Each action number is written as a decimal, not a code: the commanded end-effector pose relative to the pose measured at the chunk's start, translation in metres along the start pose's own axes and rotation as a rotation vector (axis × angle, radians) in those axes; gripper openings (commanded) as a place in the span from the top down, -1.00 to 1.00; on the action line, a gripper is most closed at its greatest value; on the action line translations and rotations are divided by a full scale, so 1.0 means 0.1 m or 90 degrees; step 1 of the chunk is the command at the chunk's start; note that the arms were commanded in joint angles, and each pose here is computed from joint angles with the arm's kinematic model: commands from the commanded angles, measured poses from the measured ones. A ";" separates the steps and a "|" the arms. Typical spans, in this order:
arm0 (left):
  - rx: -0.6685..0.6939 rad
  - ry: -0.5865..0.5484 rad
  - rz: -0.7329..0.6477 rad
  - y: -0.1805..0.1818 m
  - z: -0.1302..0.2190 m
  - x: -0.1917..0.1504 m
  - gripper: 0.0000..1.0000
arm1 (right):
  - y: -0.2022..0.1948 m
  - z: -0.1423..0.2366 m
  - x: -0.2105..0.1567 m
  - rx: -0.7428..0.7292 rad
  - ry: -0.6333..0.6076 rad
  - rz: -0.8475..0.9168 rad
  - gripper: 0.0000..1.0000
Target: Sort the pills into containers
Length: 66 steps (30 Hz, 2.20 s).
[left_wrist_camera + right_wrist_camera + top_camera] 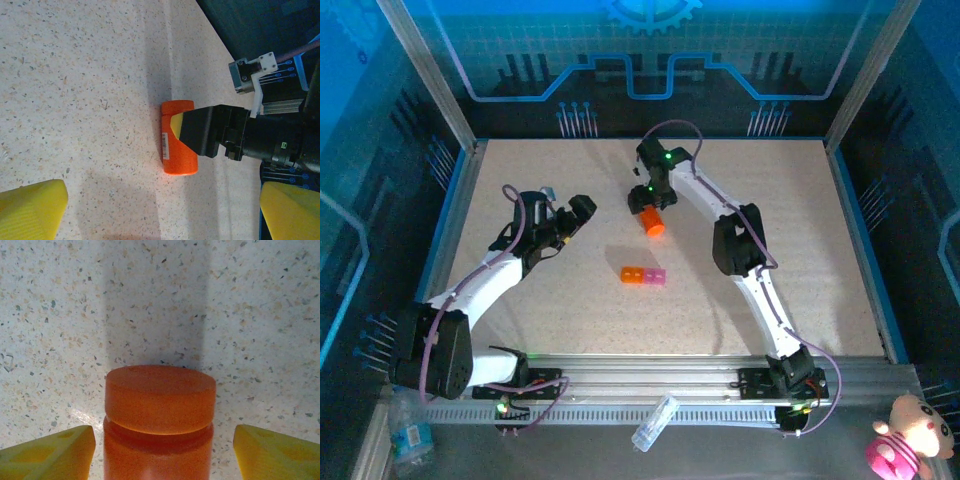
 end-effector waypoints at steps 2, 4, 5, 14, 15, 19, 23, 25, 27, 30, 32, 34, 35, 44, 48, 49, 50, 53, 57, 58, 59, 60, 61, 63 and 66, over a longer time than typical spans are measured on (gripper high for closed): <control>-0.002 0.002 0.004 0.02 -0.03 0.00 -0.98 | 0.05 -0.09 -0.03 0.000 0.022 0.017 -0.47; -0.002 0.003 0.006 0.03 -0.04 0.00 -0.98 | 0.05 -0.15 -0.06 -0.003 0.033 0.023 -0.46; -0.002 0.003 0.007 0.02 -0.04 0.00 -0.98 | 0.06 -0.18 -0.07 -0.004 0.038 0.026 -0.45; -0.002 0.003 0.009 0.03 -0.05 0.00 -0.98 | 0.14 -0.27 -0.11 -0.034 0.050 0.064 0.01; -0.001 0.004 0.008 0.03 -0.05 0.00 -0.98 | 0.15 -0.27 -0.11 -0.035 0.050 0.066 0.11; -0.002 0.006 0.007 0.02 -0.05 0.00 -0.98 | 0.14 -0.17 -0.08 -0.041 0.026 0.058 0.45; -0.007 0.011 0.004 0.00 -0.05 0.00 -0.98 | 0.16 0.19 -0.02 -0.030 -0.075 0.031 0.56; -0.013 0.014 0.001 -0.03 -0.05 0.01 -0.98 | 0.16 0.40 -0.02 -0.027 -0.145 0.021 0.57; -0.018 0.018 -0.001 -0.05 -0.06 0.01 -0.98 | 0.14 0.62 -0.07 -0.035 -0.232 0.006 0.57; -0.028 0.023 -0.002 -0.09 -0.08 0.01 -0.98 | 0.09 0.85 -0.19 -0.052 -0.343 -0.015 0.55; -0.034 0.032 0.002 -0.11 -0.11 0.00 -0.98 | 0.07 0.94 -0.32 -0.055 -0.405 -0.030 0.54; -0.048 0.041 0.010 -0.15 -0.13 -0.01 -0.98 | 0.06 1.02 -0.44 -0.065 -0.479 -0.044 0.54; -0.055 0.045 0.015 -0.16 -0.15 -0.02 -0.98 | 0.07 1.05 -0.52 -0.072 -0.520 -0.048 0.54; -0.118 0.088 0.066 -0.34 -0.29 -0.08 -0.98 | 0.36 1.33 -0.97 -0.240 -0.763 -0.098 0.54; -0.128 0.103 0.062 -0.43 -0.35 -0.12 -0.98 | 0.37 1.09 -1.12 -0.307 -0.776 -0.133 0.57; -0.125 0.104 0.059 -0.44 -0.36 -0.13 -0.98 | 0.38 1.04 -1.15 -0.316 -0.777 -0.139 0.59; -0.123 0.106 0.057 -0.45 -0.37 -0.14 -0.98 | 0.38 0.98 -1.19 -0.320 -0.781 -0.145 0.59; -0.123 0.120 0.057 -0.46 -0.41 -0.16 -0.98 | 0.44 0.88 -1.25 -0.296 -0.789 -0.145 0.58; -0.127 0.134 0.055 -0.51 -0.44 -0.20 -0.98 | 0.42 0.78 -1.29 -0.258 -0.784 -0.151 0.49; -0.128 0.137 0.053 -0.52 -0.45 -0.21 -0.98 | 0.40 0.76 -1.29 -0.247 -0.775 -0.153 0.49; -0.129 0.138 0.050 -0.53 -0.46 -0.21 -0.98 | 0.38 0.75 -1.29 -0.238 -0.764 -0.152 0.49; -0.130 0.139 0.049 -0.53 -0.47 -0.22 -0.98 | 0.37 0.74 -1.29 -0.230 -0.759 -0.151 0.50; -0.129 0.140 0.048 -0.53 -0.49 -0.22 -0.98 | 0.36 0.73 -1.30 -0.227 -0.758 -0.152 0.50; -0.131 0.145 0.047 -0.54 -0.51 -0.23 -0.98 | 0.34 0.73 -1.31 -0.212 -0.765 -0.151 0.50; -0.135 0.161 0.047 -0.57 -0.56 -0.25 -0.98 | 0.31 0.70 -1.34 -0.181 -0.759 -0.151 0.50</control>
Point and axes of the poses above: each hand's point on the last joint's axis, 136 mm out from that joint toward the fingers, its own z axis back along the fingers, its own y axis along the line the jaws close on, x = y × z, the point moved 8 cm from there along z, back along the fingers, and after that the axes turned 4 degrees about z, right-handed, at the moved point
